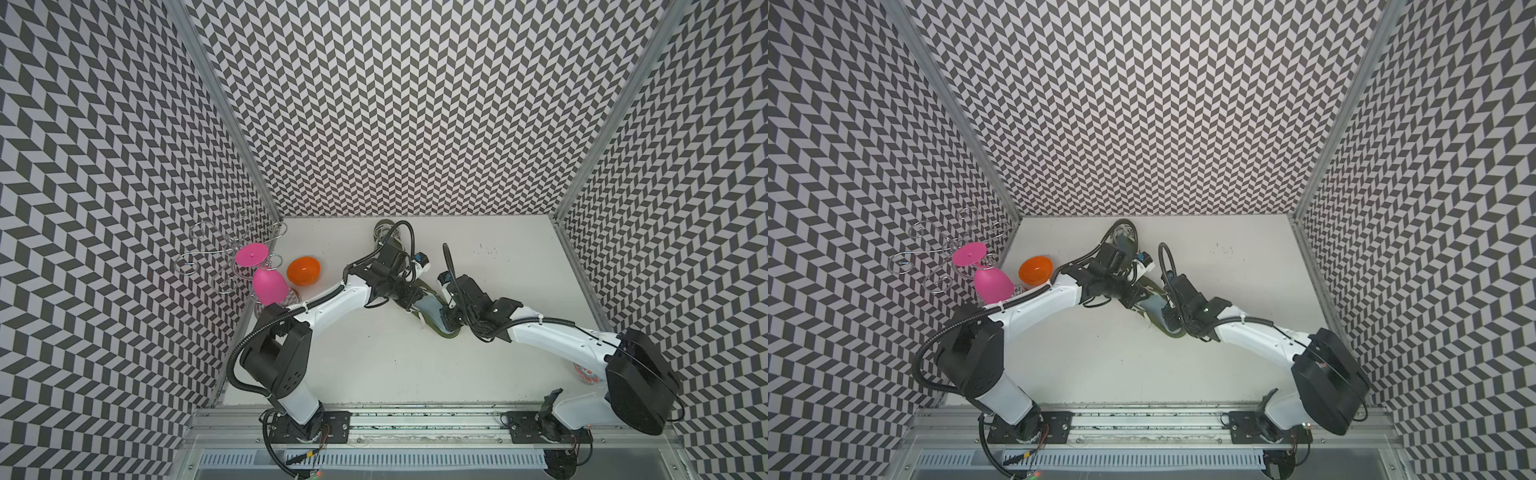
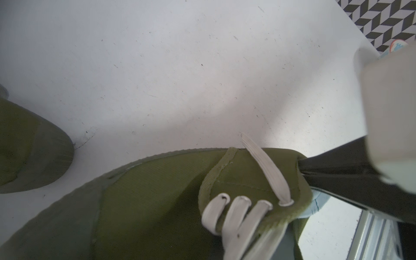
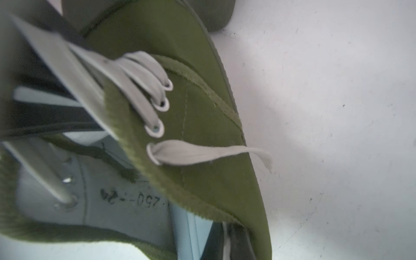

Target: Insert the insole into the shoe

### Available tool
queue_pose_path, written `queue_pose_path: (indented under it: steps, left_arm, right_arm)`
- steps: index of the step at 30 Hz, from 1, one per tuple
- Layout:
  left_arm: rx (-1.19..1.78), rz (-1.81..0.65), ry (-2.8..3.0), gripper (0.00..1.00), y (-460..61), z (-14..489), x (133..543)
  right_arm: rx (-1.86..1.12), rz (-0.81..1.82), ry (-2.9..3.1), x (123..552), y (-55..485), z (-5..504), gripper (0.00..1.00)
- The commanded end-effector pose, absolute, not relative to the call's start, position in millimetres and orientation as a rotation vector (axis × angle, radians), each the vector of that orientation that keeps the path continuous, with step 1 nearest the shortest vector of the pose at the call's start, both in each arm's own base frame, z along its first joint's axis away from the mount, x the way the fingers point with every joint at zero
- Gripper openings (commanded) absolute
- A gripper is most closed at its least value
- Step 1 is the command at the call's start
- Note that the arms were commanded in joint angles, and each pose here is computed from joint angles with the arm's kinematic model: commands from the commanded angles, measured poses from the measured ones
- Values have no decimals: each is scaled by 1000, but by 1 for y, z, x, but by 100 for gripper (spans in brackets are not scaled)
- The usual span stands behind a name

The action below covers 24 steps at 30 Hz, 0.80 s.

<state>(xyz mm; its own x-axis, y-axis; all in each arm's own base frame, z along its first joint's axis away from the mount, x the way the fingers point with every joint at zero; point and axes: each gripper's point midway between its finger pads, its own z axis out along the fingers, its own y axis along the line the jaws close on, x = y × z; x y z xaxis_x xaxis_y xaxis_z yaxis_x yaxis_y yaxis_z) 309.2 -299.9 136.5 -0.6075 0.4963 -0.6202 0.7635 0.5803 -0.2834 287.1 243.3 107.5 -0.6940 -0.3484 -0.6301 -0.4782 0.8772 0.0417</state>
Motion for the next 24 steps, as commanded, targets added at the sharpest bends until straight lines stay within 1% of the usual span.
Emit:
queue_pose_path:
  steps: [1, 6, 9, 13, 17, 22, 24]
  left_arm:
    - [1092, -962, 2235, 4, -321, 165, 285]
    - [1109, -923, 2258, 4, -317, 161, 284]
    - [1085, -923, 2263, 4, -313, 162, 287]
    - [1033, -980, 2250, 4, -315, 172, 291]
    - [1010, -1062, 2234, 4, -320, 179, 286]
    - [926, -1109, 2250, 4, -315, 183, 291]
    - [923, -1126, 2262, 4, -314, 181, 290]
  right_arm:
    - [-531, 121, 2297, 310, 229, 121, 5]
    - [-497, -41, 2287, 315, 207, 114, 3]
    - [-503, -58, 2277, 313, 203, 113, 3]
    - [-567, 102, 2279, 299, 226, 107, 3]
    - [-655, 279, 2216, 281, 258, 114, 3]
    - [-685, 474, 2142, 268, 277, 127, 3]
    - [-670, 502, 2109, 267, 278, 135, 2]
